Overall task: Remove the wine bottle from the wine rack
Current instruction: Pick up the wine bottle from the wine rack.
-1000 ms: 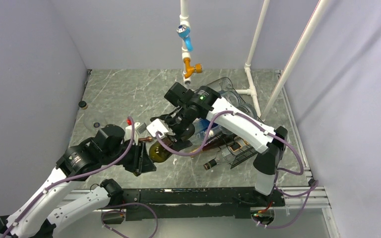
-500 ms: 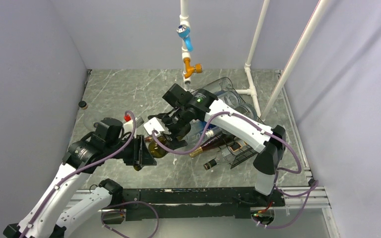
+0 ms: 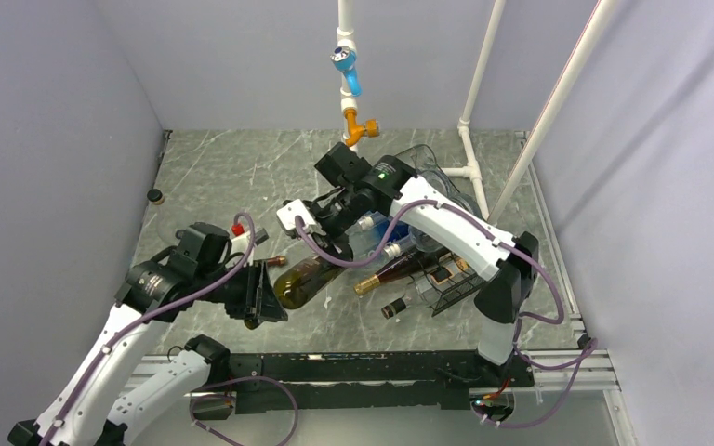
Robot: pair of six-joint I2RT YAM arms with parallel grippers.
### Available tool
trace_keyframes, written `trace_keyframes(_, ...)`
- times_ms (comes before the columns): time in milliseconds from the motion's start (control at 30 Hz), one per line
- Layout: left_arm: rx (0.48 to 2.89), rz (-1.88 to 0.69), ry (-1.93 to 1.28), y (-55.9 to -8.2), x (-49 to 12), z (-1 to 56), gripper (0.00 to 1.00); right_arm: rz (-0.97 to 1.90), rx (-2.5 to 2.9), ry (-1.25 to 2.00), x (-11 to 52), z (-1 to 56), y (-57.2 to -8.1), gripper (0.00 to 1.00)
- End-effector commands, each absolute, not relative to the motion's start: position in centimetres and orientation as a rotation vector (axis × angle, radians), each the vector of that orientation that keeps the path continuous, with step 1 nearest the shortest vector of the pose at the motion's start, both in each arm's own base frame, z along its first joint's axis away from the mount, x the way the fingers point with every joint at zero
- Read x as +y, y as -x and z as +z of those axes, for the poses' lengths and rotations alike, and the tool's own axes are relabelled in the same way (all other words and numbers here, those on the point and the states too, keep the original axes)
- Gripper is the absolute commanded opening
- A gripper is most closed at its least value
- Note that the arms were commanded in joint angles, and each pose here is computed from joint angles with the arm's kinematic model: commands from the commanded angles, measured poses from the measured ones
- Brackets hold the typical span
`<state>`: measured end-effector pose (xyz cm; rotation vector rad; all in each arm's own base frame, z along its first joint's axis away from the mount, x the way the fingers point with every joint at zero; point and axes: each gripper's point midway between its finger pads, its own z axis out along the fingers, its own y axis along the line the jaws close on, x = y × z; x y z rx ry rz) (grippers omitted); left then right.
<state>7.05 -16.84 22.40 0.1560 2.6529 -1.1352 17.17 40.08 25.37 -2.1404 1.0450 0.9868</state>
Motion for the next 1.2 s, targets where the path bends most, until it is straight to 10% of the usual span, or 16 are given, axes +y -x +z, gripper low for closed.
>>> trace_keyframes(0,2.538,-1.184,-0.278,-7.6,-17.4,25.0,0.0,1.039,0.96,2.119,40.2,26.7,-16.6,1.0)
trace_keyframes(533,2.815,-0.81,-0.305,-7.5,-13.7,23.3,0.0,1.09,0.969,2.098,38.5,26.4,-15.7,1.0)
trace_keyframes(1167,3.055,-1.104,-0.186,-6.3,-16.7,24.9,0.0,0.964,1.038,1.774,37.4,24.7,-15.2,1.0)
